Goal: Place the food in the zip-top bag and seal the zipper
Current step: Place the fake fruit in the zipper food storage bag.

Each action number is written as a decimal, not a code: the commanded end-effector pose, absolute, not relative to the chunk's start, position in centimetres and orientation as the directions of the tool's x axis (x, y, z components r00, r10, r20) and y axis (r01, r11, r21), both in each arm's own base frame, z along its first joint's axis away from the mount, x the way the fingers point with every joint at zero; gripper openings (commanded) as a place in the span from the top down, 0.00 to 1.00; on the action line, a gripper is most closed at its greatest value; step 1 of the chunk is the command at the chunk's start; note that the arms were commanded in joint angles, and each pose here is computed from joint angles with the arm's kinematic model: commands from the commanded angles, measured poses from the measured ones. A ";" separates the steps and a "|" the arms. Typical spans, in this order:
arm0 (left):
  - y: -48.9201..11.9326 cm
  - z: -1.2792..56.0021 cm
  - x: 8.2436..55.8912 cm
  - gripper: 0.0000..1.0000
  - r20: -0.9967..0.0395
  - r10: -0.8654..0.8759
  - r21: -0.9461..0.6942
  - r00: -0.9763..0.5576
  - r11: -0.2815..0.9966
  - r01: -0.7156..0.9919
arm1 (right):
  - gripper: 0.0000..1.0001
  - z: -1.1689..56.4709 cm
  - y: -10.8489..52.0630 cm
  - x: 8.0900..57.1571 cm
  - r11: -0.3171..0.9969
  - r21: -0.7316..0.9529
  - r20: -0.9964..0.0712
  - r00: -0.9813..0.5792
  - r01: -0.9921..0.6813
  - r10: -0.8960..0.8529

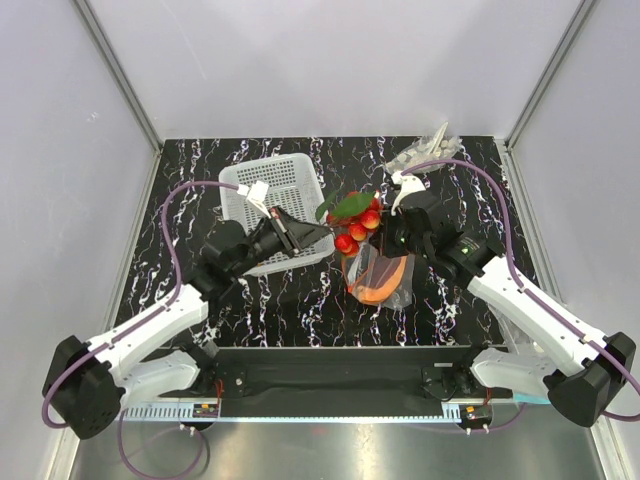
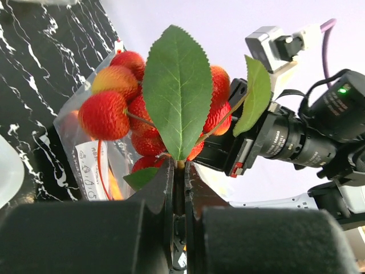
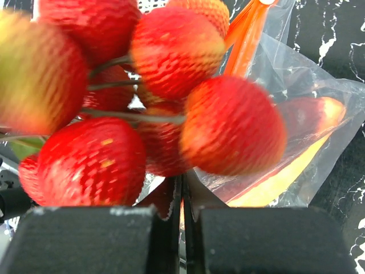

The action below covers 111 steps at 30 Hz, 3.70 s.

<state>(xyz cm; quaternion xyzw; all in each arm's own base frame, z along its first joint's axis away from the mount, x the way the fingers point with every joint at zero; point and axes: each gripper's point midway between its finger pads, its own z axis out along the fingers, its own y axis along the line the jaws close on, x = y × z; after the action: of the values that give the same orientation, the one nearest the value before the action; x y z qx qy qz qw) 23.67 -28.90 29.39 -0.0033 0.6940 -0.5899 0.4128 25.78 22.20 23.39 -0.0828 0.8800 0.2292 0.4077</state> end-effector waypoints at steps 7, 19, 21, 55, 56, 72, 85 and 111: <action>-30.6 27.8 24.0 1.00 -0.612 -0.496 -0.790 -0.616 0.358 0.497 | 1.00 26.0 21.8 26.7 0.885 0.360 -0.796 -0.592 -0.295 0.127; -30.8 23.3 23.9 1.00 -0.769 -0.334 -0.614 -0.545 0.624 0.484 | 1.00 24.2 19.9 27.3 0.944 0.274 -0.772 -0.628 -0.183 0.102; -30.5 22.2 23.9 1.00 -0.796 -0.288 -0.565 -0.533 0.671 0.481 | 1.00 24.4 19.8 27.3 0.942 0.280 -0.777 -0.620 -0.182 0.111; -39.2 26.5 20.9 1.00 -0.944 0.072 -0.244 -0.323 0.508 0.826 | 1.00 23.8 21.5 26.1 0.902 0.297 -0.754 -0.657 -0.312 0.022; -39.0 26.6 20.7 1.00 -0.950 0.082 -0.224 -0.301 0.494 0.840 | 1.00 23.7 21.4 26.2 0.908 0.294 -0.752 -0.659 -0.299 0.026; -39.5 27.7 13.1 1.00 -0.966 0.123 -0.219 -0.229 0.086 0.972 | 1.00 25.2 23.3 26.3 0.857 0.331 -0.775 -0.632 -0.396 0.007; -40.9 25.3 19.9 1.00 -0.934 0.049 -0.321 -0.354 0.320 0.891 | 1.00 29.5 23.7 23.0 0.744 0.417 -0.820 -0.570 -0.522 0.059; -39.8 30.5 18.7 1.00 -0.997 0.044 -0.048 -0.068 0.349 0.936 | 1.00 23.8 20.9 25.2 0.886 0.322 -0.781 -0.622 -0.333 0.050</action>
<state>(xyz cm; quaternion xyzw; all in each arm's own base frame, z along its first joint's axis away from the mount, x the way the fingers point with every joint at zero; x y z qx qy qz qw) 19.99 -38.67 21.99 0.3733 0.7100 -0.3813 0.4595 23.83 21.08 23.05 -0.1004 0.8786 0.2347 0.4036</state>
